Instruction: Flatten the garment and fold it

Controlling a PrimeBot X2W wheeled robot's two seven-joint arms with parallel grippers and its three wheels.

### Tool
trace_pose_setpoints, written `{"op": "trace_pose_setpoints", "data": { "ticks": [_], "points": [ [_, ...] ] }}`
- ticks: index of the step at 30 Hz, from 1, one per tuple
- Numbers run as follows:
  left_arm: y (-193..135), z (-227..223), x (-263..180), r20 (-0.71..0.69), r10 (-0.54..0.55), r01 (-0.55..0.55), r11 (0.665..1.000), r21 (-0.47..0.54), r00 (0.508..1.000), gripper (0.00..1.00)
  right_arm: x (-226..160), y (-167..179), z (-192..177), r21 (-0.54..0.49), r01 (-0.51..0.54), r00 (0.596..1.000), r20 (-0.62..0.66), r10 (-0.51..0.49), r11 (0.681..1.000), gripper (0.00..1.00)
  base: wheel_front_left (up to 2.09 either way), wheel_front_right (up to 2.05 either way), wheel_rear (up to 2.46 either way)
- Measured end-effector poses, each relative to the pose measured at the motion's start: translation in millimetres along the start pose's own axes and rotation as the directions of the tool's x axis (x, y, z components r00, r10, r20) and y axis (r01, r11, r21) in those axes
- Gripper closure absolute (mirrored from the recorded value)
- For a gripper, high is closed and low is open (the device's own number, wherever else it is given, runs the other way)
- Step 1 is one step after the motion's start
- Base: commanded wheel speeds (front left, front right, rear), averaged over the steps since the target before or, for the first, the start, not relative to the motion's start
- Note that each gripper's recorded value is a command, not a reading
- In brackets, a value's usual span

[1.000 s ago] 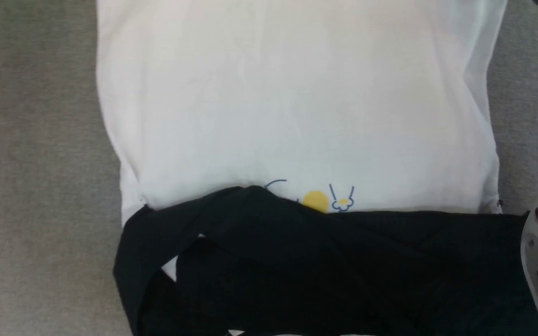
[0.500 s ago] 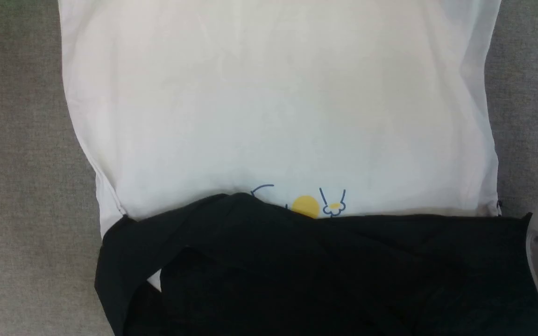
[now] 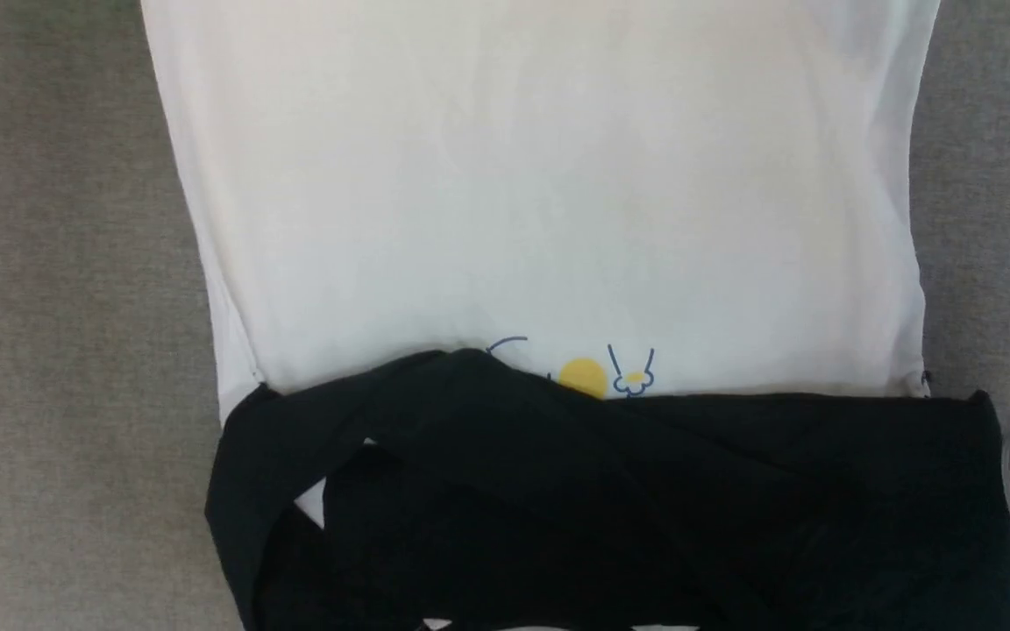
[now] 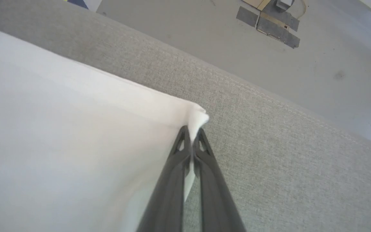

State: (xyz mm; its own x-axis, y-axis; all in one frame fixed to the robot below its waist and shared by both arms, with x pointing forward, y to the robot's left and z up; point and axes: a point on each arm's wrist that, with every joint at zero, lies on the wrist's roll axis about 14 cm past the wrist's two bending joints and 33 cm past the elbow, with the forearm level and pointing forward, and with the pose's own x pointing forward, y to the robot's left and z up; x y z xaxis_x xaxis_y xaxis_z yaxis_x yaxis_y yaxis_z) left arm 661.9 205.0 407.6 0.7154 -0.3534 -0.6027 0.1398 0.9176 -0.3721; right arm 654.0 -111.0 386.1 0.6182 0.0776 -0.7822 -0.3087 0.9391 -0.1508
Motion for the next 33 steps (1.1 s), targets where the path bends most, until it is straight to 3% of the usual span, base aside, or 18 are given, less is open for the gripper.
{"op": "trace_pose_setpoints", "data": {
  "ticks": [3, 12, 25, 33],
  "points": [
    [-21, 26, -33, 0.128, -0.069, 0.074, 0.997, -0.035, 0.989, 1.0, -23, -8, 15, 0.019, 0.004, 0.995, 0.099, -0.006, 1.0, 1.0, 0.0, 0.0, 0.0],
    [-38, 18, -108, 0.214, -0.11, 0.123, 0.991, -0.051, 0.971, 1.0, -76, -10, 12, 0.096, -0.063, 0.975, 0.219, 0.041, 0.993, 1.0, 0.0, 0.0, 0.0],
    [-82, -47, -222, 0.342, -0.202, 0.267, 0.951, -0.154, 0.918, 1.0, -165, 18, -78, 0.209, -0.208, 0.965, 0.205, 0.165, 0.956, 1.0, 0.0, 0.0, 0.0],
    [-93, -102, -280, 0.409, -0.172, 0.289, 0.925, -0.246, 0.896, 1.0, -216, 32, -125, 0.227, -0.239, 0.963, 0.179, 0.201, 0.944, 1.0, 0.0, 0.0, 0.0]
  ]
}}
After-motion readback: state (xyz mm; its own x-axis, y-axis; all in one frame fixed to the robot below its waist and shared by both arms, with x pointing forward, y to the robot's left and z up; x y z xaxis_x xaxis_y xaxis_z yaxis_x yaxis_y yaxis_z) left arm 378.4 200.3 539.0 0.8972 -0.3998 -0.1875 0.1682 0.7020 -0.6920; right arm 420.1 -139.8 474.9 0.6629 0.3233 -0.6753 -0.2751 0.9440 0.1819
